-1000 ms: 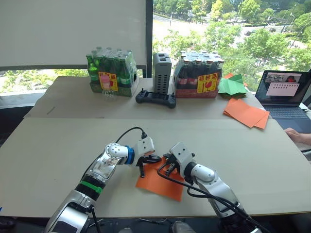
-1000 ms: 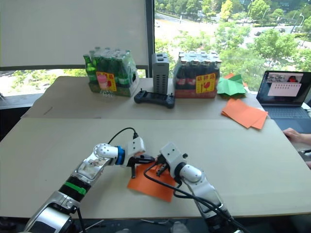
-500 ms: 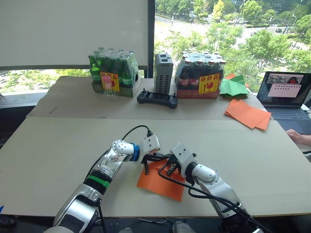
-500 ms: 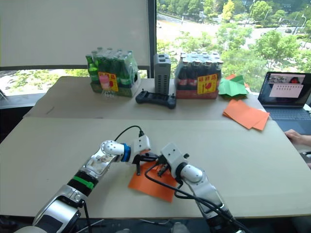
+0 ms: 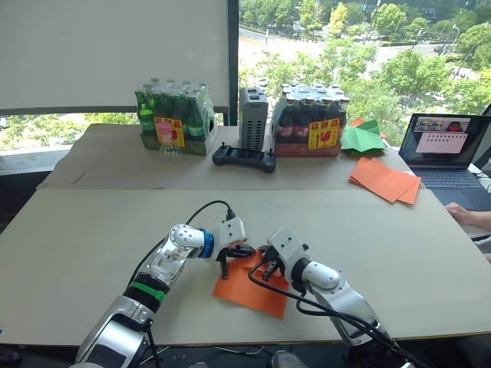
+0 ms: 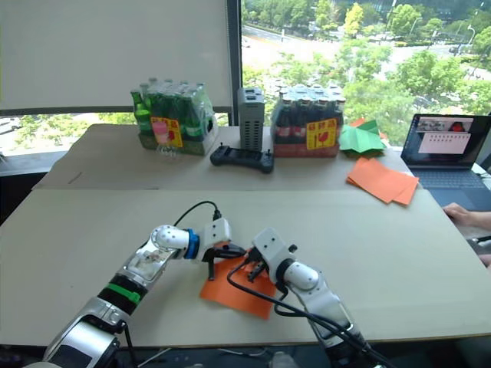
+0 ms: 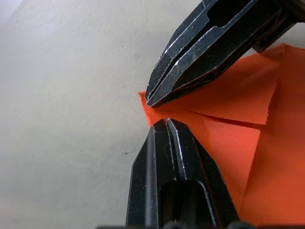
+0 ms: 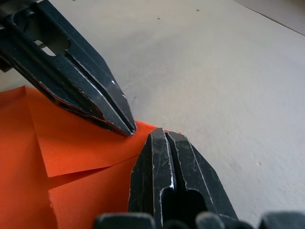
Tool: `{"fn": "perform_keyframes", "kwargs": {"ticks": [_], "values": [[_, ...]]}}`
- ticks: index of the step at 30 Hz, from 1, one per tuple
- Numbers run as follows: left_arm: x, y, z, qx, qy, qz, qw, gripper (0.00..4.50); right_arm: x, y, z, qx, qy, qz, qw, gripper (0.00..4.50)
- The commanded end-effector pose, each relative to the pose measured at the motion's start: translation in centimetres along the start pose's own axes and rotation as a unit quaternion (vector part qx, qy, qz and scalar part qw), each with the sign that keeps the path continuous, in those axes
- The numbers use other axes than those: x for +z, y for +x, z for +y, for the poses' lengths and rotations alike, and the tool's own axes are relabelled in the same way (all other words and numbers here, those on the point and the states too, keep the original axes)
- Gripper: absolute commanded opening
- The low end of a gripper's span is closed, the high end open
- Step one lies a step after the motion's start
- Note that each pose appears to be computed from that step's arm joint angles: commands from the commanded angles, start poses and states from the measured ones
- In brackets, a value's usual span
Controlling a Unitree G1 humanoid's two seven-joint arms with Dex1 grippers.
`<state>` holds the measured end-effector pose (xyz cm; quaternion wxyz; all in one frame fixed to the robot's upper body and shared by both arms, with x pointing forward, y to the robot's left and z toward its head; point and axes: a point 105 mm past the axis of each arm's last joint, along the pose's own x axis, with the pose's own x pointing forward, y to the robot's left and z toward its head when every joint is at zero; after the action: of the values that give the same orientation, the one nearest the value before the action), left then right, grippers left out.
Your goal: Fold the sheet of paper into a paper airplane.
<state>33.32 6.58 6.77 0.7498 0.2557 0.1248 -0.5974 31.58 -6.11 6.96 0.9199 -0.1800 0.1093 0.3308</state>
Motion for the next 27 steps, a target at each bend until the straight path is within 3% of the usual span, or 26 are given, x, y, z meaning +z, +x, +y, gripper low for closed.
{"fn": "perform_keyframes", "kwargs": {"ticks": [1,16,22,27], "values": [[-4.1,-0.7,-1.8,-0.020,-0.051,0.064,0.996,0.02,-1.8,-0.1,0.0,-0.003,0.009,0.037,0.999,0.00],[-6.3,-5.2,-2.7,0.016,-0.095,0.094,0.991,0.02,-1.2,0.4,0.4,0.008,0.002,0.029,1.000,0.00],[-5.9,-6.6,-1.8,0.045,-0.099,0.092,0.990,0.02,-0.9,0.4,0.4,0.011,-0.003,0.025,1.000,0.00],[-4.2,-7.6,0.1,0.078,-0.086,0.068,0.991,0.02,0.6,0.2,0.0,0.009,-0.007,-0.008,1.000,0.00]]}}
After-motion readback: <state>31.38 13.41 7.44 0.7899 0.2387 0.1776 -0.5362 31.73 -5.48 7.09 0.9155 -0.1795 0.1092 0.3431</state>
